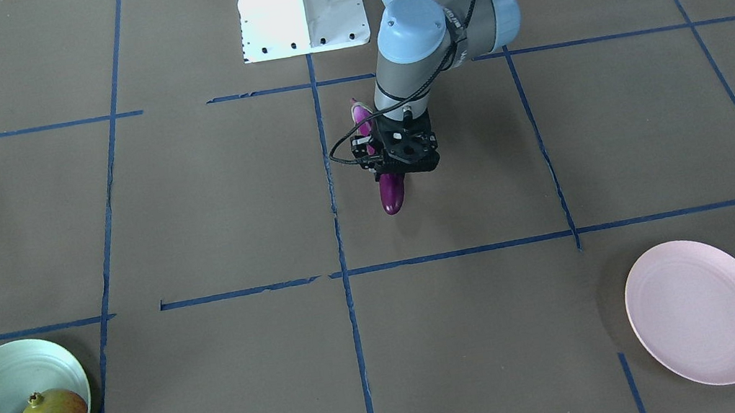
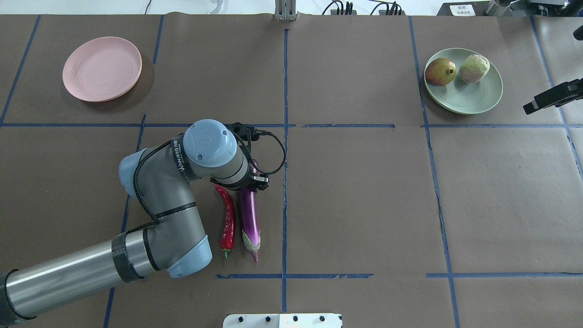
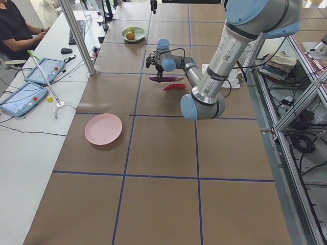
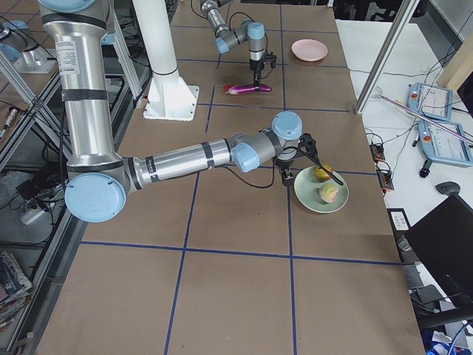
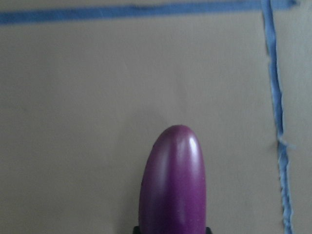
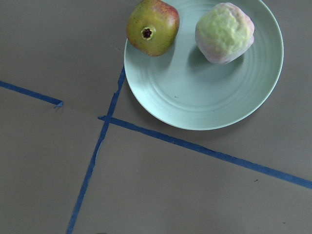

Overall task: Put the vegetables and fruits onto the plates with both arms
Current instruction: 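Grasp the purple eggplant with the left gripper and lift it, then lower the eggplant onto the pink plate and open the left gripper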

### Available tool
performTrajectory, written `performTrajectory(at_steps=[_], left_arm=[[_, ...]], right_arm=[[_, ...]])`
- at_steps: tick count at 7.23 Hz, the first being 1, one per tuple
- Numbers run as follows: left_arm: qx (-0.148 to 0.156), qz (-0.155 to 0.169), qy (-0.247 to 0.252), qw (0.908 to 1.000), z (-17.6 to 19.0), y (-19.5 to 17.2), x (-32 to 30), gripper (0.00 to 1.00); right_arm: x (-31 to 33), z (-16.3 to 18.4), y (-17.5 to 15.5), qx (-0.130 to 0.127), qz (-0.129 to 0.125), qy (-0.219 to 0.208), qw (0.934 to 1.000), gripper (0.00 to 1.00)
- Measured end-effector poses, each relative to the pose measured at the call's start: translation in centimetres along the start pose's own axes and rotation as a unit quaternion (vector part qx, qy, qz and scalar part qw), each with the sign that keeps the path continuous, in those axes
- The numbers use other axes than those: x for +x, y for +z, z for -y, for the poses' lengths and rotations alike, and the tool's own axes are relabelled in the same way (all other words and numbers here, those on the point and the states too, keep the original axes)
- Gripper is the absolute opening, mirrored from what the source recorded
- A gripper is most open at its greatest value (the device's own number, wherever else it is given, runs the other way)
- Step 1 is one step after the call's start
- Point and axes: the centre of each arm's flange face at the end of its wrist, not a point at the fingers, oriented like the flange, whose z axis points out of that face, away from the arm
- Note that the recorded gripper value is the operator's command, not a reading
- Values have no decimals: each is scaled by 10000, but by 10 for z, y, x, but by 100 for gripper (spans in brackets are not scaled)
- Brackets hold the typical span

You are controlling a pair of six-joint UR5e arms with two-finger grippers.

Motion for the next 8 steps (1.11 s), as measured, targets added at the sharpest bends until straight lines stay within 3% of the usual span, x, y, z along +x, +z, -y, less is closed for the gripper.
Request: performTrajectory(at_steps=[2, 4, 5, 6, 7, 8], left_arm=[[635, 237, -908, 9936, 98, -44, -72, 0], [1004, 815, -2265, 9654, 193, -36, -191, 0], [1195, 925, -2817, 9475, 227, -28, -253, 0], [1356, 952, -3180, 9335, 252, -23, -310, 6], [1462, 978, -3450, 9220, 268, -25, -360, 23], [1534, 1006, -3640, 9131, 277, -28, -394, 99]], right_arm=[[2, -5, 0, -10, 1, 18, 10000, 100], [8, -15, 2, -33, -22, 53, 10000, 100], [7, -20, 0, -27, -28, 48, 10000, 100], [6, -23, -2, -14, -29, 34, 10000, 100], [4, -25, -4, 1, -27, 16, 10000, 100], [2, -25, -6, 14, -28, 1, 10000, 100]])
